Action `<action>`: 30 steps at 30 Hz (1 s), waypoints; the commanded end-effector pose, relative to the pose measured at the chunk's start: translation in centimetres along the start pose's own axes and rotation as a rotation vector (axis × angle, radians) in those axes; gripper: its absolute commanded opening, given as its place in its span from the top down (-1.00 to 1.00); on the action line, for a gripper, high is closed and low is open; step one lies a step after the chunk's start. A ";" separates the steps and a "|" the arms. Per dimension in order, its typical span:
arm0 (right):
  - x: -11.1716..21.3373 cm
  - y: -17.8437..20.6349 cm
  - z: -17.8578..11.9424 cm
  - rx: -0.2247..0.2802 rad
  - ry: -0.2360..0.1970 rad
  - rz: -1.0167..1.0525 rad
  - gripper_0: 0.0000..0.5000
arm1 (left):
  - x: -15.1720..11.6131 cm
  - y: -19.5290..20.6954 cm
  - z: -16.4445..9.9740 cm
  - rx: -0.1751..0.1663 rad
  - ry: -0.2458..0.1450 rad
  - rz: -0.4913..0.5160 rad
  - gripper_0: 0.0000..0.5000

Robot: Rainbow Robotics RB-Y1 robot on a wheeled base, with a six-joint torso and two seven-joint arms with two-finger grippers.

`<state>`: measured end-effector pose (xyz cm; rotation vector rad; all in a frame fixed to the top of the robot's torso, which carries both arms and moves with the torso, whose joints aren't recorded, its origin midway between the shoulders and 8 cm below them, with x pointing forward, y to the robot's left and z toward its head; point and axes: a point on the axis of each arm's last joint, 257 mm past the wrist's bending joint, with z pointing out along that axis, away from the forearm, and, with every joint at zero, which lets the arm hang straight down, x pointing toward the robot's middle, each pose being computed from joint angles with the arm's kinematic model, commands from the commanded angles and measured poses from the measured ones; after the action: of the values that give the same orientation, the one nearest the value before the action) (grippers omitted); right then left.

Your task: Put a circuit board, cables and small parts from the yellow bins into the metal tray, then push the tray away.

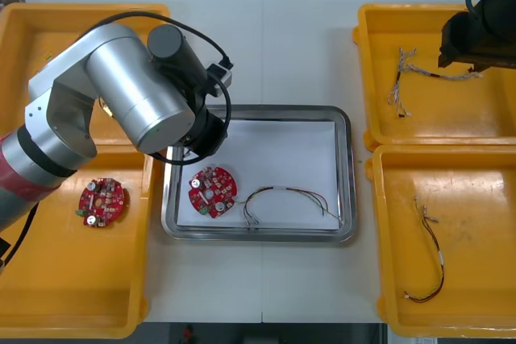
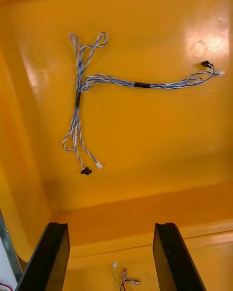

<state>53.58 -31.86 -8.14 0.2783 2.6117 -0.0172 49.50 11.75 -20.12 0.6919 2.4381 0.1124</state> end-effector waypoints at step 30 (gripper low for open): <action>-10.9 1.1 -1.6 -0.060 0.020 0.776 -1.00 | -1.2 -0.2 0.1 -0.002 -0.032 -0.151 -1.00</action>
<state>60.50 -34.61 -5.31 1.2425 2.4293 0.2684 50.82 12.56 -22.94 0.6867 2.4423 0.1718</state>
